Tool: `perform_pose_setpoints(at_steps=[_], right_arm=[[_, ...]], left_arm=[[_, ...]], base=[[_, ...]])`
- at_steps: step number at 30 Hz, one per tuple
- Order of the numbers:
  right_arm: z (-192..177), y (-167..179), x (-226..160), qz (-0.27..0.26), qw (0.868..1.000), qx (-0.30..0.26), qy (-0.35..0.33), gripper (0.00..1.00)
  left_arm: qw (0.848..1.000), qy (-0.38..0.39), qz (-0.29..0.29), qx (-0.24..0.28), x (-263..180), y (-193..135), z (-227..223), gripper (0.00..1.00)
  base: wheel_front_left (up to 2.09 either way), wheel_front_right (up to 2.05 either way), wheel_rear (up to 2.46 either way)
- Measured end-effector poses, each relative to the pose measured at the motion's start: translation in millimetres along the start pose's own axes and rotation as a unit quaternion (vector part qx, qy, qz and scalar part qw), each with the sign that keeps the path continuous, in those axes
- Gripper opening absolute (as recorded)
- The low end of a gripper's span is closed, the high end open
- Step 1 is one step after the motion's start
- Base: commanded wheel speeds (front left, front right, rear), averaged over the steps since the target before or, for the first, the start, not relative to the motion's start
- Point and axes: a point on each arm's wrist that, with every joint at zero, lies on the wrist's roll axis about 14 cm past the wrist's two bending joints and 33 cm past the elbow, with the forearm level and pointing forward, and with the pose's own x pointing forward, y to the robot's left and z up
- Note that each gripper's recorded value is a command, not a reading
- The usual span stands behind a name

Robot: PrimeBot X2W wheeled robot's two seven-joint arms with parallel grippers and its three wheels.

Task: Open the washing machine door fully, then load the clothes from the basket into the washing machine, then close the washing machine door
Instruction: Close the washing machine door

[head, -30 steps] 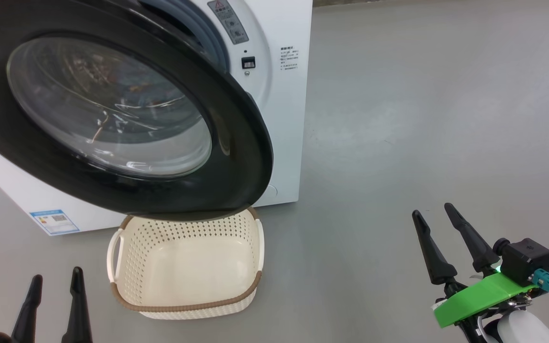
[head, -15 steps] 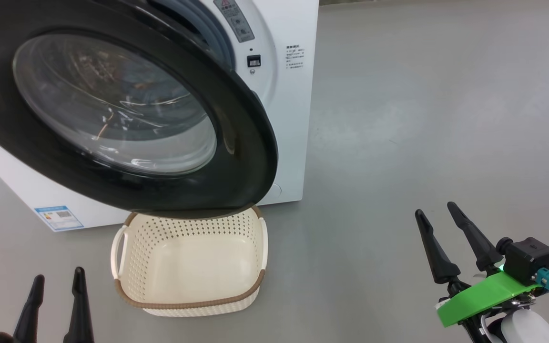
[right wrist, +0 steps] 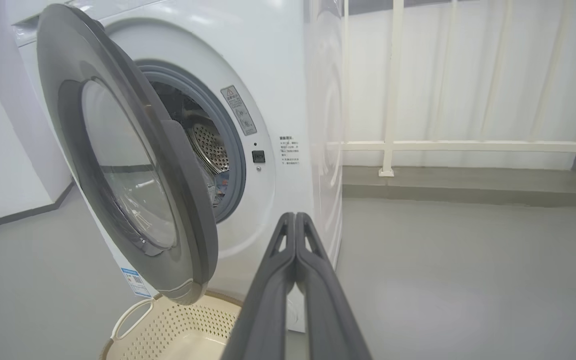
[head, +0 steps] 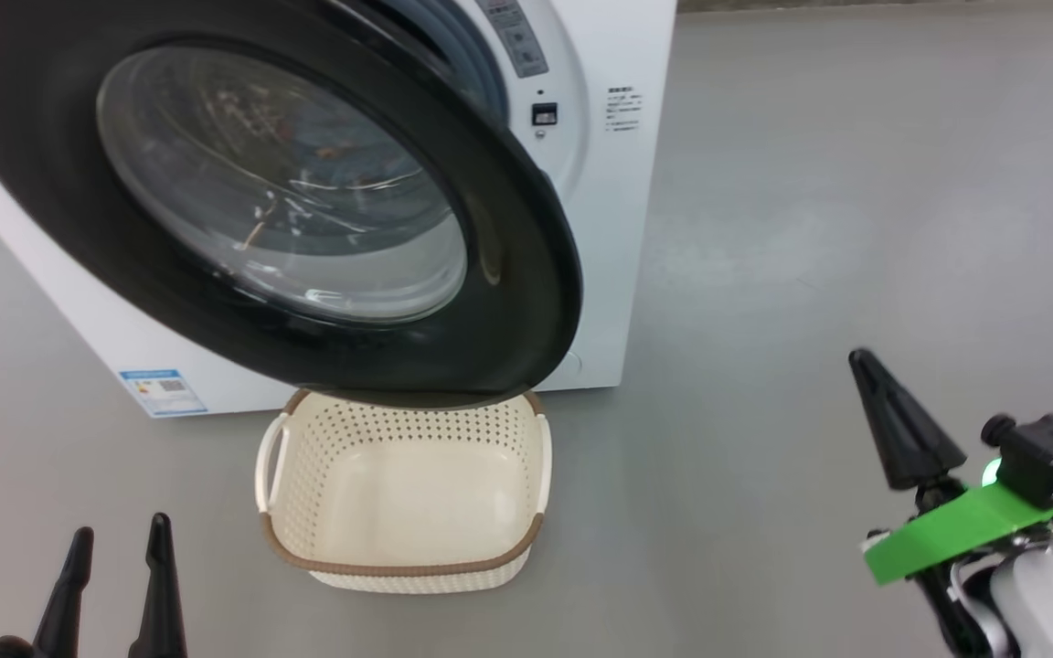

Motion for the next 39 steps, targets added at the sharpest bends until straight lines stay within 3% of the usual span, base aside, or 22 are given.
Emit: perform_pose_setpoints(at_steps=[9,18,29,39], right_arm=[[33,11,37,0.039,0.998,-0.027,-0.044,0.0],[54,65,79,0.123,0.989,-0.029,-0.08,0.0],[52,151,110,0.249,0.964,-0.037,-0.082,0.0],[29,201,118,0.331,0.941,-0.053,-0.049,0.0]], left_arm=[[0.999,-0.007,0.035,0.004,-17,22,7,1.0],[0.997,-0.011,0.071,0.003,-35,42,10,1.0],[0.993,-0.017,0.115,0.004,-56,65,15,1.0],[0.99,-0.023,0.139,0.007,-65,76,20,1.0]], base=[[0.0,0.0,0.0],[0.0,0.0,0.0],[0.0,0.0,0.0],[0.0,0.0,0.0]])
